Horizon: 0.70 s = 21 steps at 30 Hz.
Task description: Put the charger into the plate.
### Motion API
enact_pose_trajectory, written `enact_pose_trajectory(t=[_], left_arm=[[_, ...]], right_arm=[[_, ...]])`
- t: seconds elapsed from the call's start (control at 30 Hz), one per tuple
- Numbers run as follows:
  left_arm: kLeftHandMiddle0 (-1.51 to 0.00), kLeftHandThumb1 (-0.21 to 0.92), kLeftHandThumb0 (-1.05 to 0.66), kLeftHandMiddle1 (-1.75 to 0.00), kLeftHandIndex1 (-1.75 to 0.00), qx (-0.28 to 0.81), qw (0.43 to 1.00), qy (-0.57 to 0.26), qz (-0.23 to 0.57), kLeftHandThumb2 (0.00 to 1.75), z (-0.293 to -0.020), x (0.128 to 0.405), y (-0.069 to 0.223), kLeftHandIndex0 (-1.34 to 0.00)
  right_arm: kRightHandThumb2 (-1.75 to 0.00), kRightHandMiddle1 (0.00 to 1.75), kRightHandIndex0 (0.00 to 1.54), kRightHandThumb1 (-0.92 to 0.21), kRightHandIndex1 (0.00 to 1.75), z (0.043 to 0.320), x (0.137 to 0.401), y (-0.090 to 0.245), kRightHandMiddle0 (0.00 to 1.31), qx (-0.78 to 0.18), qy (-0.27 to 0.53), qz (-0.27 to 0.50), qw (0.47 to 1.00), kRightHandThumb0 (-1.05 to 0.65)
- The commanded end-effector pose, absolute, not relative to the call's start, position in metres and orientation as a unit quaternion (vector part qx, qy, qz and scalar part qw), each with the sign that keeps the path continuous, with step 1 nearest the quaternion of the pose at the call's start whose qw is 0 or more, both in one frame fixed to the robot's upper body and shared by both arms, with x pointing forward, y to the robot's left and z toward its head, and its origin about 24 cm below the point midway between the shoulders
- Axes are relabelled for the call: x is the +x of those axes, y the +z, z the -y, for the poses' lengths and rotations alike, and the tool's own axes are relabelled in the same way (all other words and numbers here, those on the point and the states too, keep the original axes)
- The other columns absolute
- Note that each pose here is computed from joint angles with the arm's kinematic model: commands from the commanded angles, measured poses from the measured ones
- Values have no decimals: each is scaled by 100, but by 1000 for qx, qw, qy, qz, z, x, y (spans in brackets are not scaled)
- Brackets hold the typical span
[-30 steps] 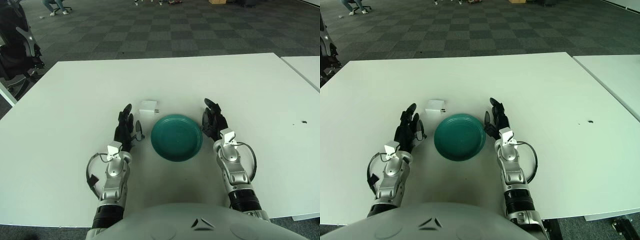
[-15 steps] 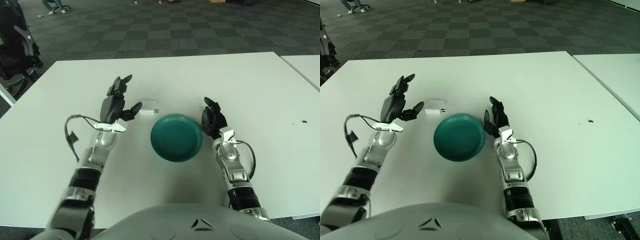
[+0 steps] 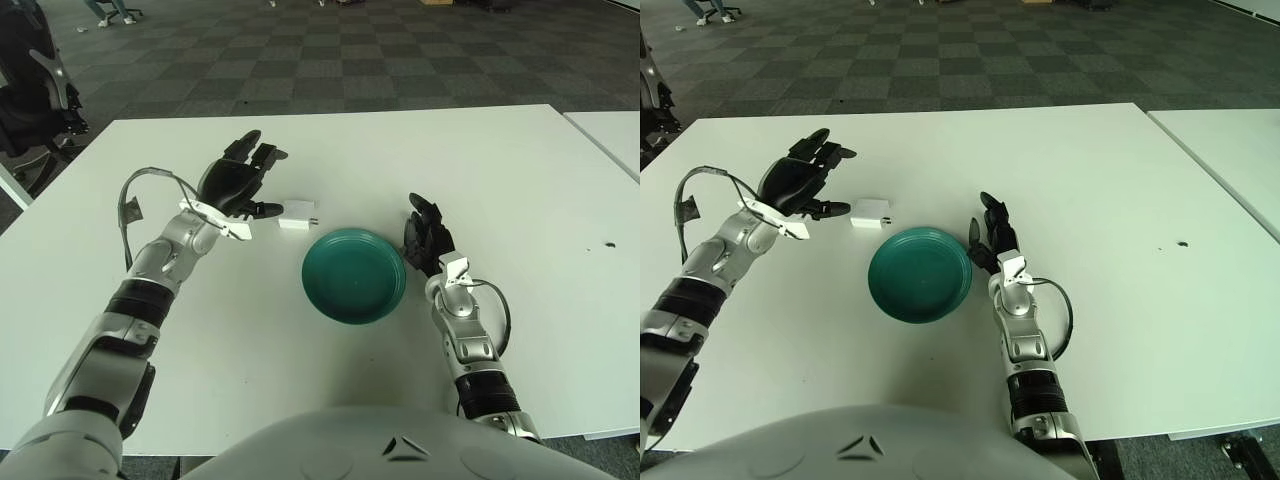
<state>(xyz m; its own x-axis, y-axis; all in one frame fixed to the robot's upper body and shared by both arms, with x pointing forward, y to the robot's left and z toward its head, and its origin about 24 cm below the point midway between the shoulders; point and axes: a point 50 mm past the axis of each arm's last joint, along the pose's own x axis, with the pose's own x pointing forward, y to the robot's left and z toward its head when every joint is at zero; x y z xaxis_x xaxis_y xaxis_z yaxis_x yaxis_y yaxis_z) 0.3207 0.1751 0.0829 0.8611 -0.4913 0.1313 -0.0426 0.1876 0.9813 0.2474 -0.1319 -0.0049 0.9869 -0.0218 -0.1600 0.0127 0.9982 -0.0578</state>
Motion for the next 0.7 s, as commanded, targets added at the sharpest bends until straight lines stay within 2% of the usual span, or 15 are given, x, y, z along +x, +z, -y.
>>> enact_pose_trajectory(t=[0.0, 0.2, 0.37, 0.67], left_arm=[[-16, 92, -105, 0, -108, 642, 717, -185, 198, 48, -182, 327, 85, -3], [-8, 92, -105, 0, -98, 644, 704, -265, 140, 39, -181, 339, 79, 0], [-4, 92, -105, 0, -91, 649, 688, -299, 123, 34, -176, 348, 80, 0], [-5, 92, -105, -1, -101, 637, 690, -320, 122, 26, -166, 358, 81, 0]], right_arm=[[-86, 42, 18, -92, 0, 139, 209, -61, 0, -33, -20, -239, 970, -88], [-87, 41, 18, -92, 0, 140, 209, -61, 0, -35, -18, -241, 970, -90], [-87, 41, 19, -92, 1, 140, 209, -62, 0, -36, -18, -241, 970, -90], [-86, 42, 19, -92, 0, 140, 209, -63, 0, -34, -18, -241, 970, -91]])
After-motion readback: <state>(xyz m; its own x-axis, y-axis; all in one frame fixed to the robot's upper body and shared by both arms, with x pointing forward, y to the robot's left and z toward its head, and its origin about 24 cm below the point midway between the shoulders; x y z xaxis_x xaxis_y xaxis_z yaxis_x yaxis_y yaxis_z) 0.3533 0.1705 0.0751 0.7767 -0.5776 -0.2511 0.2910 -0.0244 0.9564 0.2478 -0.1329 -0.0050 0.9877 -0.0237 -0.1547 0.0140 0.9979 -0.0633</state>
